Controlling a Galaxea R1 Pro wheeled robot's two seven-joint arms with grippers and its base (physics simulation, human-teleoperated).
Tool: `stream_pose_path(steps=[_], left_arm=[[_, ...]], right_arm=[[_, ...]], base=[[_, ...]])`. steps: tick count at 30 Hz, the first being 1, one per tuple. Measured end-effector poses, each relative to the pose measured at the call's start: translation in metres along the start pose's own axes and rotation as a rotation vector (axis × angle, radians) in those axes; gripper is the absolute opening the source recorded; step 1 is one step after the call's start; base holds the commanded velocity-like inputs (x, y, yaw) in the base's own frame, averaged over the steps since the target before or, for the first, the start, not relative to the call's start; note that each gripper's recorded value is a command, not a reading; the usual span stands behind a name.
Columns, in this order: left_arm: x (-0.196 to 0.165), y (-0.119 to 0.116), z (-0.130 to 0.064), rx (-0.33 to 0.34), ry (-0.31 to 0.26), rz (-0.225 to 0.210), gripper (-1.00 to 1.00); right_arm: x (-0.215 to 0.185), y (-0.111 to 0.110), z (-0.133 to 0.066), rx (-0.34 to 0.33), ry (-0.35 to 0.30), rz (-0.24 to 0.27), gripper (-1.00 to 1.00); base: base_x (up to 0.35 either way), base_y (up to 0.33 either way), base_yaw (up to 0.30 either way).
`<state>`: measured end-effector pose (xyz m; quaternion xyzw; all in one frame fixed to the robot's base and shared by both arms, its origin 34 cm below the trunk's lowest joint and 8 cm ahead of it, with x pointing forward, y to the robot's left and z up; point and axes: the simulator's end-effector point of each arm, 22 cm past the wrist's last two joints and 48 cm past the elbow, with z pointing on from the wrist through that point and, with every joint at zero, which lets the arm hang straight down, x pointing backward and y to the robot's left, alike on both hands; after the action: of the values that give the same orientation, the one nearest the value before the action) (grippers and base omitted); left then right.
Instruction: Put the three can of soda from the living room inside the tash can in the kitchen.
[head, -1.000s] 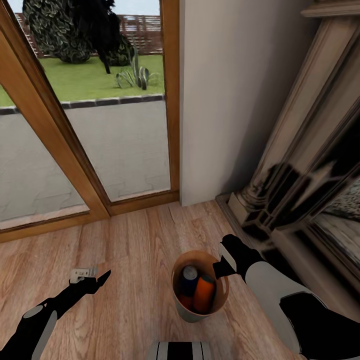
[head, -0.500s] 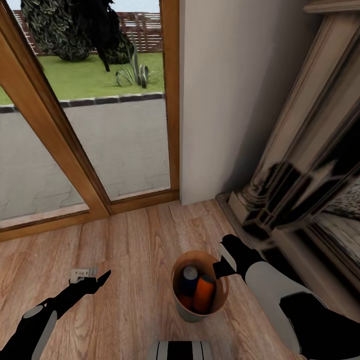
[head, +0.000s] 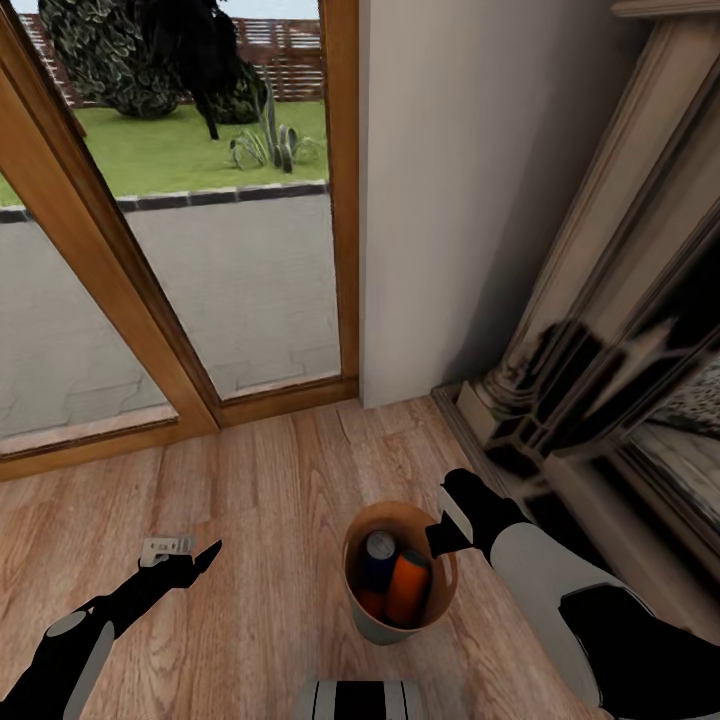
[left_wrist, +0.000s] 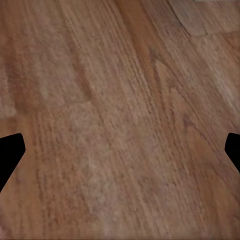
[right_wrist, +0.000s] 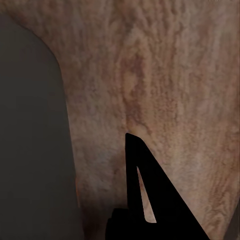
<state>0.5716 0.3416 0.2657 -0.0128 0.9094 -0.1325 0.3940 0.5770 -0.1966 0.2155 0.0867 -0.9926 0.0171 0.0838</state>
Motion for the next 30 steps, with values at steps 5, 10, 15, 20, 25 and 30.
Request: stream_pose_path(steps=[5, 10, 15, 20, 25, 30], left_arm=[[0.0, 0.0, 0.0, 0.0, 0.0, 0.0, 1.0], [0.0, 0.0, 0.0, 0.0, 0.0, 0.0, 1.0], [0.005, 0.001, 0.0, -0.001, 0.009, -0.008, 1.0], [0.011, 0.002, 0.0, -0.002, 0.019, -0.016, 1.0], [0.011, 0.002, 0.0, -0.003, 0.021, -0.017, 1.0], [0.011, 0.002, 0.0, -0.003, 0.021, -0.017, 1.0]], right_arm=[[0.0, 0.0, 0.0, 0.001, 0.0, -0.001, -1.0], [0.0, 0.001, 0.0, 0.007, -0.001, -0.014, -1.0], [-0.001, 0.001, -0.001, 0.011, -0.002, -0.023, -1.0], [0.001, 0.008, 0.0, -0.019, 0.002, -0.009, 1.0], [0.0, 0.005, 0.0, -0.002, 0.001, -0.017, 1.0], [0.0, 0.005, 0.0, -0.003, 0.001, -0.018, 1.0]], base=[[0.0, 0.0, 0.0], [0.0, 0.0, 0.0], [0.0, 0.0, 0.0], [0.0, 0.0, 0.0], [0.0, 0.0, 0.0], [0.0, 0.0, 0.0]])
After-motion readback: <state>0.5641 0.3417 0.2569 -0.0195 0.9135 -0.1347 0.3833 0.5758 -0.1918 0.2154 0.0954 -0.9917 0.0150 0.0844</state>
